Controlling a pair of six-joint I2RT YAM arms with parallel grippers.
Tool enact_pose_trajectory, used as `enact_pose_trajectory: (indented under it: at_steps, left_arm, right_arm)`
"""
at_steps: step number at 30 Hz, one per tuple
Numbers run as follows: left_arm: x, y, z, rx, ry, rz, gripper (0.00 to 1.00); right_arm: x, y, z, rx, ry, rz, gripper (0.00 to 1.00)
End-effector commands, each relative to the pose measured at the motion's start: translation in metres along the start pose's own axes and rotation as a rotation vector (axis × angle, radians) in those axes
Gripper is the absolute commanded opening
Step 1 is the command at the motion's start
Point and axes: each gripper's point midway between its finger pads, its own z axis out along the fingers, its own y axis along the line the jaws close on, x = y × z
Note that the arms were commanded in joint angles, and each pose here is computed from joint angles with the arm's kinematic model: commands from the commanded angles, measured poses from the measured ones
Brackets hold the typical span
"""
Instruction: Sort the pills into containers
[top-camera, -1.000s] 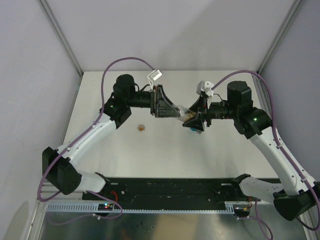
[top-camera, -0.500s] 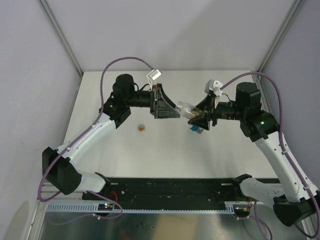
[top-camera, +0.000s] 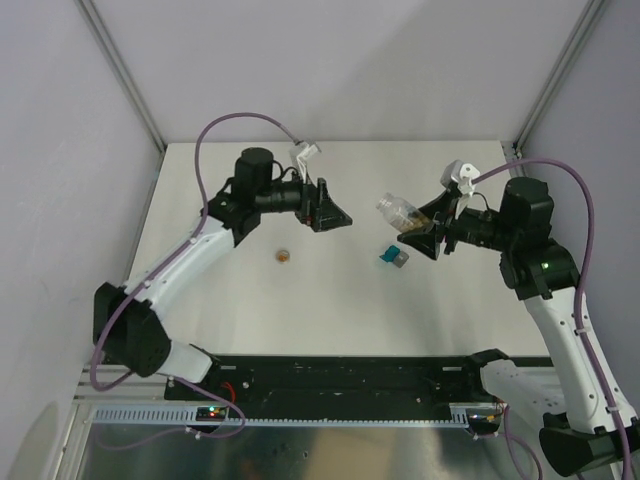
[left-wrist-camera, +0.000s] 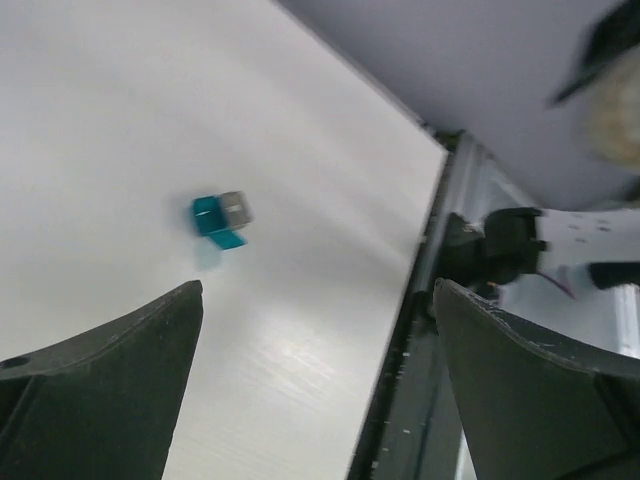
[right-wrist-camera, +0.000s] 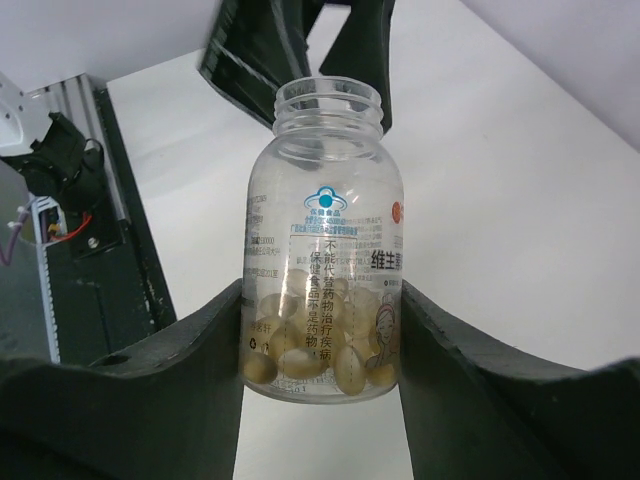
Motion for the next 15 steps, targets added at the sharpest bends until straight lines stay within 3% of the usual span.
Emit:
enact_pose_trajectory:
  at_steps: [1, 10, 15]
  left_arm:
    - [0.023, 0.066, 0.021, -0.224, 0.062, 0.023, 0.99]
    - [0.069, 0.109, 0.094, -0.344, 0.197, -0.130, 0.97]
    - [0.081, 0.112, 0.137, -0.367, 0.282, -0.118, 0.97]
  right_arm:
    - [-0.013, -0.014, -0.008, 0.078, -0.054, -0.016, 0.00]
    - [0.005, -0.029, -0.016, 0.147, -0.033, -0.005, 0.00]
    - [0.021, -0.032, -0.015, 0.155, -0.004, 0.003, 0.00]
